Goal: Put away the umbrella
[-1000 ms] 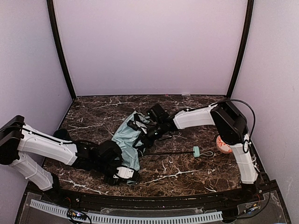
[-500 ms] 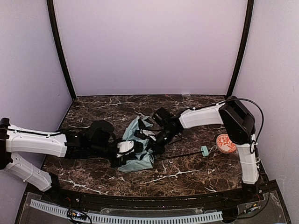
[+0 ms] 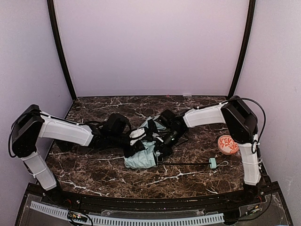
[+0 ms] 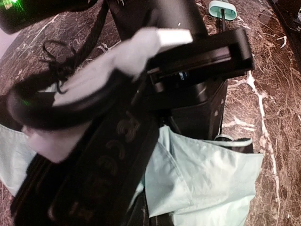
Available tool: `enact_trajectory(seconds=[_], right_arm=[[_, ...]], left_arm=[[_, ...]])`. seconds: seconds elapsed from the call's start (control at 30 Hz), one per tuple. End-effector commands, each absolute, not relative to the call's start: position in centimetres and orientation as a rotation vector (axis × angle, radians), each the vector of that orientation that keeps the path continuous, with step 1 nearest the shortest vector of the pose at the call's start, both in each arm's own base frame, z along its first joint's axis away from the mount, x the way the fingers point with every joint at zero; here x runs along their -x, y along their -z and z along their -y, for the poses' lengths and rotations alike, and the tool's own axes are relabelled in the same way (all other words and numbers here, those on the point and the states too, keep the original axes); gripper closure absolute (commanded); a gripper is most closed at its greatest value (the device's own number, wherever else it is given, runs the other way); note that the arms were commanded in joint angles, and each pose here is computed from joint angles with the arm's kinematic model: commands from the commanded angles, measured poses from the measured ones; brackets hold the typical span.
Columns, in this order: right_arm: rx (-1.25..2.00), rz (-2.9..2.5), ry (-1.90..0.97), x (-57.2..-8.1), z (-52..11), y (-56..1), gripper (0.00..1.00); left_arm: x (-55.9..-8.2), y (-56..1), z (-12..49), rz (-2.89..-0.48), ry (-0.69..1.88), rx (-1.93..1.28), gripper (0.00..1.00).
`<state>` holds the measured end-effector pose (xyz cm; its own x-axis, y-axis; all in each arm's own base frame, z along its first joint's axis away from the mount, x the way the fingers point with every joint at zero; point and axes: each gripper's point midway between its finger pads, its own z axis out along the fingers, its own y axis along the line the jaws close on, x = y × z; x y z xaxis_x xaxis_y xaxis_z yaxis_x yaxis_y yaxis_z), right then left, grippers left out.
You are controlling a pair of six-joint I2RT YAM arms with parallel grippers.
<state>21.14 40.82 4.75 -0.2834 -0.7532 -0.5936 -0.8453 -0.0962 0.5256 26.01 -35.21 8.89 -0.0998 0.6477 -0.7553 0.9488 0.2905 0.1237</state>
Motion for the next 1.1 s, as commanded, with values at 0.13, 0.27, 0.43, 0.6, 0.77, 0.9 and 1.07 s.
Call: enact_trajectory(seconds=[0.13, 0.27, 0.43, 0.6, 0.77, 0.9, 1.07], right_arm=[[1.613, -1.999, -1.481, -23.4, -40.1, -7.0, 0.78], [1.472, -2.055, -1.438, -26.0, -38.6, -7.8, 0.68], [1.263, -2.176, -1.302, -28.4, -35.5, -8.5, 0.53], [1.062, -2.327, -1.087, -30.9, -33.7, -7.4, 0.36], [0.952, -2.226, -1.083, -35.0, -36.2, -10.3, 0.25], [0.897, -2.179, -1.138, -37.9, -39.5, -11.3, 0.21], [1.020, -2.277, -1.213, -34.2, -42.6, -6.6, 0.35]], left_arm=[[-25.9, -3.8, 34.7, -1.946, 0.582, -1.532, 1.00], [-25.3, -2.2, 34.7, -1.996, 0.628, -1.596, 1.00], [-24.7, -2.6, 34.8, -1.969, 0.663, -1.606, 1.00], [-24.7, -3.5, 35.0, -1.937, 0.667, -1.608, 1.00], [-24.9, -4.8, 35.0, -1.897, 0.653, -1.607, 1.00], [-25.1, -5.3, 34.9, -1.890, 0.633, -1.603, 1.00], [-25.6, -6.8, 35.2, -1.850, 0.619, -1.583, 1.00]])
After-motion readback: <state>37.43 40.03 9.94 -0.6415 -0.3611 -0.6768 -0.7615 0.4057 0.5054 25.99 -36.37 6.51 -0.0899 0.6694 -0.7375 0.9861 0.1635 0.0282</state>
